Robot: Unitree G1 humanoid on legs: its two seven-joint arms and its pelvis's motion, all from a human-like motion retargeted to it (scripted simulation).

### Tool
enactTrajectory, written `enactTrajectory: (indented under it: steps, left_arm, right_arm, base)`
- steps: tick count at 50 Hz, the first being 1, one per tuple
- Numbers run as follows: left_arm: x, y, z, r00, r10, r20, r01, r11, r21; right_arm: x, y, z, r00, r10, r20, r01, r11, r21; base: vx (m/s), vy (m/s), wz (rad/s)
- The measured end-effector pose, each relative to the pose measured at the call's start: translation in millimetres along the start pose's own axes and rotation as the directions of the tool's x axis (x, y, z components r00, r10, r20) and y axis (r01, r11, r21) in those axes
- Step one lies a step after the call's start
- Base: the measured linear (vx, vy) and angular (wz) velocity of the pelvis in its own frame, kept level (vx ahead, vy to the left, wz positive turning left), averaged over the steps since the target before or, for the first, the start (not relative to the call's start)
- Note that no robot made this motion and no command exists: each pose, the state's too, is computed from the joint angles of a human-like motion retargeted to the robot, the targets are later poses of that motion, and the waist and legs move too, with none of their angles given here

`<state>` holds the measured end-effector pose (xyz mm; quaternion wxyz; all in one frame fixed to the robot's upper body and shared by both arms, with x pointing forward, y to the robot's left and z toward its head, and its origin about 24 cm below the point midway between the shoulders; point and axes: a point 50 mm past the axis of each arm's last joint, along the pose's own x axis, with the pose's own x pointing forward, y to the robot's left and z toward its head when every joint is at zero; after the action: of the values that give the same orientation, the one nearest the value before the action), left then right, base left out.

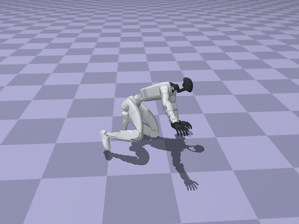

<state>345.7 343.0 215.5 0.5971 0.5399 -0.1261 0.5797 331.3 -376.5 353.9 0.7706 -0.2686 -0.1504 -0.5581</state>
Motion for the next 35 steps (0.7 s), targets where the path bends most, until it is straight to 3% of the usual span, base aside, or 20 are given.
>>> enactTrajectory:
  steps: [4,7,10,15,17,23,26,28,30,32,33,35]
  left_arm:
    - [10.8,5.5,32.5,1.000,0.015,0.013,-0.013,0.993,-0.115]
    - [10.7,7.7,58.7,1.000,0.013,0.016,-0.010,0.980,-0.200]
    - [3.3,9.0,89.1,1.000,0.002,0.024,0.005,0.958,-0.288]
    - [11.9,23.1,116.1,0.995,0.081,0.059,-0.057,0.941,-0.334]
    - [14.8,24.5,112.9,0.993,0.100,0.065,-0.073,0.942,-0.329]
    - [28.9,26.4,79.6,0.985,0.156,0.078,-0.132,0.960,-0.246]
    - [39.4,30.5,49.6,0.979,0.192,0.073,-0.176,0.966,-0.187]
    - [20.9,16.7,26.5,0.989,0.139,0.052,-0.131,0.983,-0.129]
    - [7.4,9.4,-1.1,0.994,0.104,0.033,-0.102,0.993,-0.059]
    - [4.6,9.5,-24.3,0.996,0.092,0.005,-0.092,0.996,-0.006]
    - [3.4,9.6,-33.7,0.996,0.084,-0.007,-0.084,0.996,0.016]
    - [21.5,21.7,-44.6,0.992,0.127,-0.009,-0.126,0.990,0.063]
  right_arm:
    - [-73.6,79.9,74.4,0.899,0.271,0.343,-0.284,0.959,-0.013]
    - [-137.7,107.4,129.4,0.697,0.330,0.636,-0.315,0.938,-0.142]
    - [-181.4,115.4,163.5,0.473,0.313,0.824,-0.152,0.950,-0.273]
    - [-182.2,109.5,178.7,0.594,0.073,0.801,0.042,0.992,-0.121]
    - [-178.4,108.5,176.1,0.592,0.049,0.804,0.079,0.990,-0.118]
    - [-152.1,86.1,197.2,0.336,0.106,0.936,0.290,0.934,-0.209]
    - [-141.9,57.3,214.1,0.078,0.179,0.981,0.349,0.917,-0.195]
    - [-114.2,36.7,192.3,0.000,0.282,0.959,0.492,0.835,-0.245]
    - [-68.9,6.3,165.9,0.134,0.290,0.948,0.602,0.736,-0.310]
    - [-9.6,-46.2,138.4,0.480,0.093,0.872,0.555,0.738,-0.384]
    - [17.1,-79.7,119.4,0.655,-0.072,0.752,0.487,0.801,-0.347]
    - [54.2,-160.0,77.6,0.849,-0.417,0.324,0.449,0.893,-0.027]
  base:
    - [-0.13,-0.10,0.13]
    - [-0.09,-0.08,0.10]
    - [-0.06,-0.06,0.09]
    - [-0.02,-0.02,-0.05]
    - [0.00,0.00,0.00]
    - [0.02,0.01,-0.06]
    - [0.07,0.06,-0.28]
    - [0.16,0.10,-0.45]
    - [0.15,0.12,-0.51]
    - [0.11,0.11,-0.38]
    - [0.08,0.10,-0.24]
    - [0.06,0.09,-0.15]
